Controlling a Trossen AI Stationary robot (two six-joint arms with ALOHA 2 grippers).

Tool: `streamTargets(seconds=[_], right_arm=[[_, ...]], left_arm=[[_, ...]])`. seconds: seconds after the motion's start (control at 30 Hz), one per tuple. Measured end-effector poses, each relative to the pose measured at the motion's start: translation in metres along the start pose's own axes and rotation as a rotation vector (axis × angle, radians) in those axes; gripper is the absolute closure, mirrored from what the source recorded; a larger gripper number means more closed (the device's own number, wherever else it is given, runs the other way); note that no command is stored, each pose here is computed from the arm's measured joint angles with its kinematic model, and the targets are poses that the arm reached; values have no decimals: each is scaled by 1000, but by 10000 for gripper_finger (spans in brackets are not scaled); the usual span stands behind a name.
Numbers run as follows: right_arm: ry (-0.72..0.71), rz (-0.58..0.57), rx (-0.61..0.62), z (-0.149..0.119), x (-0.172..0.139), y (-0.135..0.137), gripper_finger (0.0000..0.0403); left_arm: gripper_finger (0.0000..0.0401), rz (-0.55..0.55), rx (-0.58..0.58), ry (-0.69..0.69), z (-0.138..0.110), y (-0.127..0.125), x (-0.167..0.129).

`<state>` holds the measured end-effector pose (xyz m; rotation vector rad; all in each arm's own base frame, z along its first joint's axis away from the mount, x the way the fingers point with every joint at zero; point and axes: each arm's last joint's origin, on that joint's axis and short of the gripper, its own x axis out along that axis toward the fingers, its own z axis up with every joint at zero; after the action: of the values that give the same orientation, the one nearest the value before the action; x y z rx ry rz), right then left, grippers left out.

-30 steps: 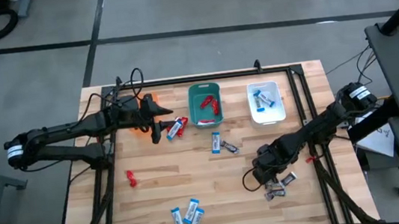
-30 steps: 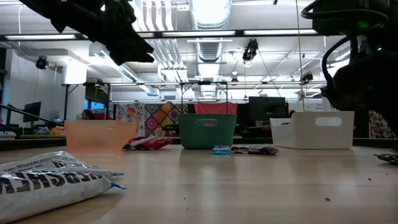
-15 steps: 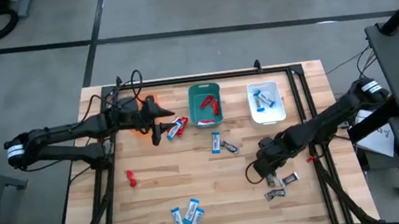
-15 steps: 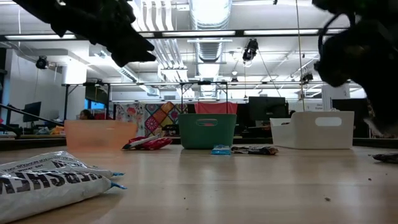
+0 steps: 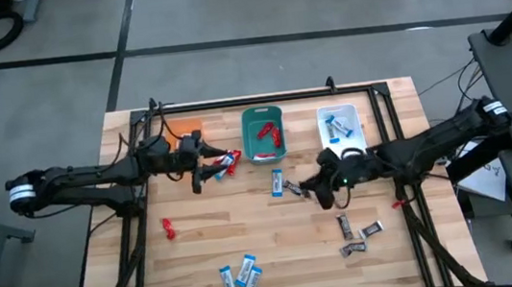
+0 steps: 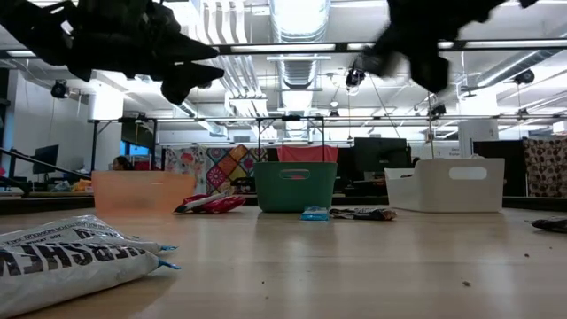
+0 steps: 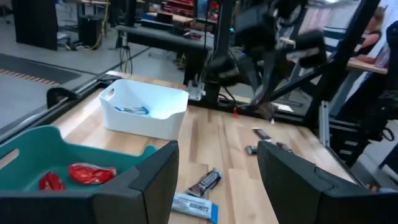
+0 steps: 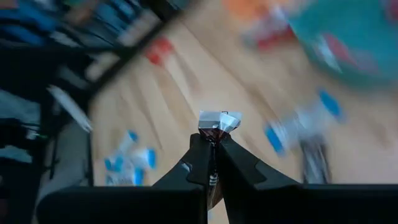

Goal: Organize candy in baskets
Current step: Put the black chocolate bar into the orange bin

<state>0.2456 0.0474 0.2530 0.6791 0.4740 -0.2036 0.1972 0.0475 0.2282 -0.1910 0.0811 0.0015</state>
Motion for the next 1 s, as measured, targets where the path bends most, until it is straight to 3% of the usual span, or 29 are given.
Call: streamTargets(seconds=[0.23,0.47,0.67,1.0], right_arm=[[-205,153,-308,26,21,4,385],[-359,306,-527,36,47,6,385],[-466,386,-634,41,53,10,385],[-499,398,-690,41,55,10,385]], left_arm=[[200,-104,13,-24,3,-10,7],[200,-168,29,-85,-1,-13,31],[200,-350,8,-149,-11,-17,51],[201,-419,-28,-104,-18,-16,101]])
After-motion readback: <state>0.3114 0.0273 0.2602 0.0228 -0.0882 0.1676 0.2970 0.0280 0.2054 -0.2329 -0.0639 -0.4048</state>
